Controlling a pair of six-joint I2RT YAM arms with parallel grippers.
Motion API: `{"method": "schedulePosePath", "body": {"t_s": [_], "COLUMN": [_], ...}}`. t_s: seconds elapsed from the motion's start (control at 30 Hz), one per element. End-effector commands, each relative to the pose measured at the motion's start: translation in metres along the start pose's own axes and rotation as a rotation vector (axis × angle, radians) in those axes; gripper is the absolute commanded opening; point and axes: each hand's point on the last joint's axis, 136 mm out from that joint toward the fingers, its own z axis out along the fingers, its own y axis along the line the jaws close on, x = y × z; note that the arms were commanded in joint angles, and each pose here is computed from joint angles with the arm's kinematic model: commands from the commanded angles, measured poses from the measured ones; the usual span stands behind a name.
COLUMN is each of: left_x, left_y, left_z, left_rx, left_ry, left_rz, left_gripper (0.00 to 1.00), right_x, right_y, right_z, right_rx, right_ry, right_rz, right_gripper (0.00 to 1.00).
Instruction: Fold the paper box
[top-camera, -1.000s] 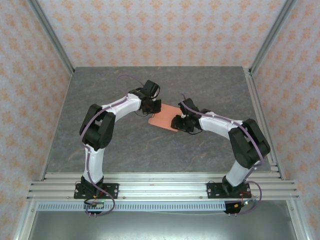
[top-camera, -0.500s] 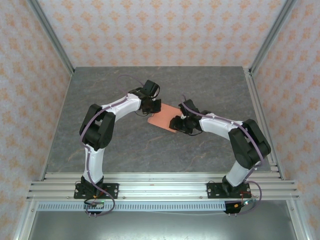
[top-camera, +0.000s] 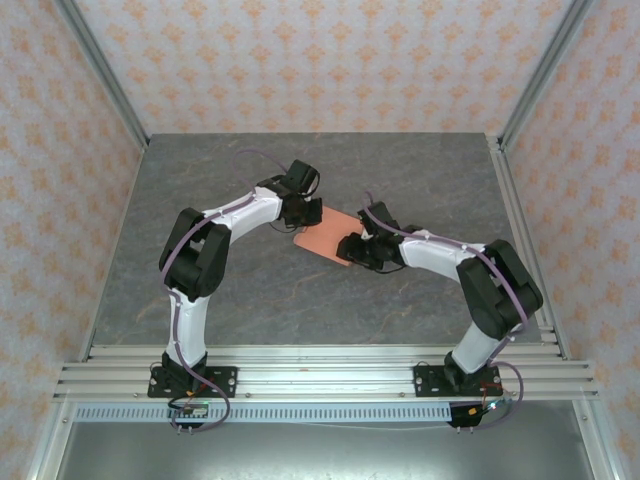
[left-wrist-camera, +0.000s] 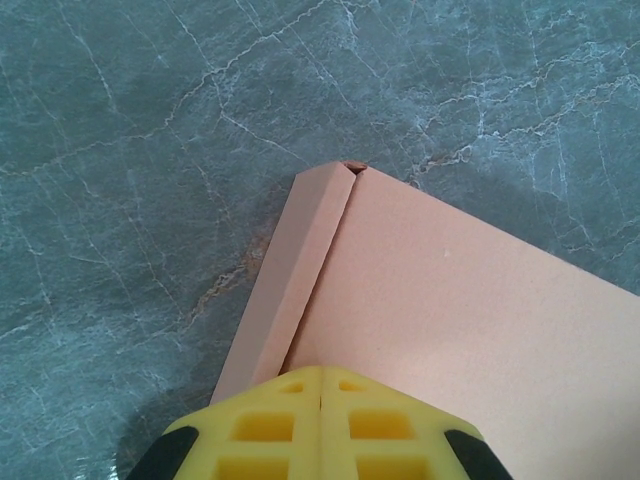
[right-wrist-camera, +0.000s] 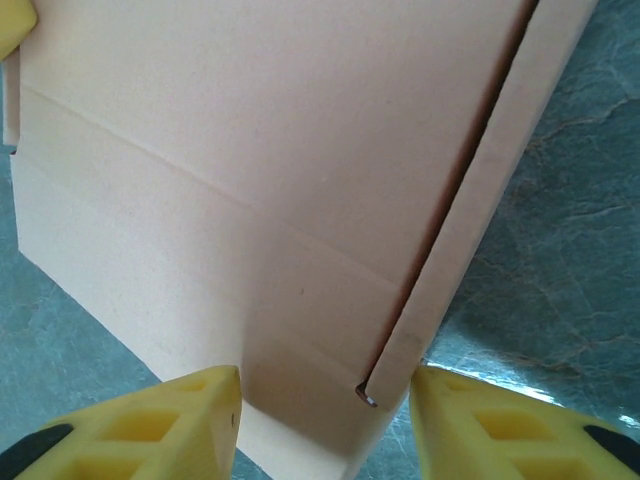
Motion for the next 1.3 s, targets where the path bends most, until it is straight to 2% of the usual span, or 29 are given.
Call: {"method": "schedulePosePath", "body": {"t_s": [0.0,0.07,0.2,0.43,0.77,0.97,1.13,1.27], "left_x": [0.02,0.02,0.021,0.022,0.021,0.021,0.022,0.022], "left_y": [0.006,0.005,0.005,0.005,0.005,0.004,0.005,0.005], "left_z": [0.011,0.01,0.01,0.011,0.01,0.01,0.011,0.01], "left_rx": [-0.022,-0.021,-0.021,-0.02,-0.02,-0.022,-0.023,-0.024], "left_ry": [0.065,0.064,0.064,0.066,0.064,0.064,0.066,0.067], "left_rz": [-0.006,-0.006,-0.004,-0.005,-0.003,-0.001,-0.003,0.0], "left_gripper": [0.05,0.05,0.05,0.05,0.05,0.05,0.05,0.05], "right_x": [-0.011,-0.012,-0.01,-0.012,-0.014,-0.013,-0.017,-0.019], "right_y": [0.002,0.0,0.008,0.018,0.007,0.015,0.016,0.013], "right_z": [-0.009,-0.007,0.0,-0.006,-0.008,-0.008,-0.007,-0.008], "right_rx": [0.013,0.013,-0.047,-0.081,-0.024,-0.064,-0.061,-0.045], "right_ry": [-0.079,-0.088,-0.085,-0.119,-0.144,-0.15,-0.178,-0.194], "right_rz": [-0.034,-0.031,-0.005,-0.013,-0.032,-0.017,-0.011,-0.009], "right_gripper": [0.48,0.43,0.42,0.55,0.54,0.48,0.36,0.4]}}
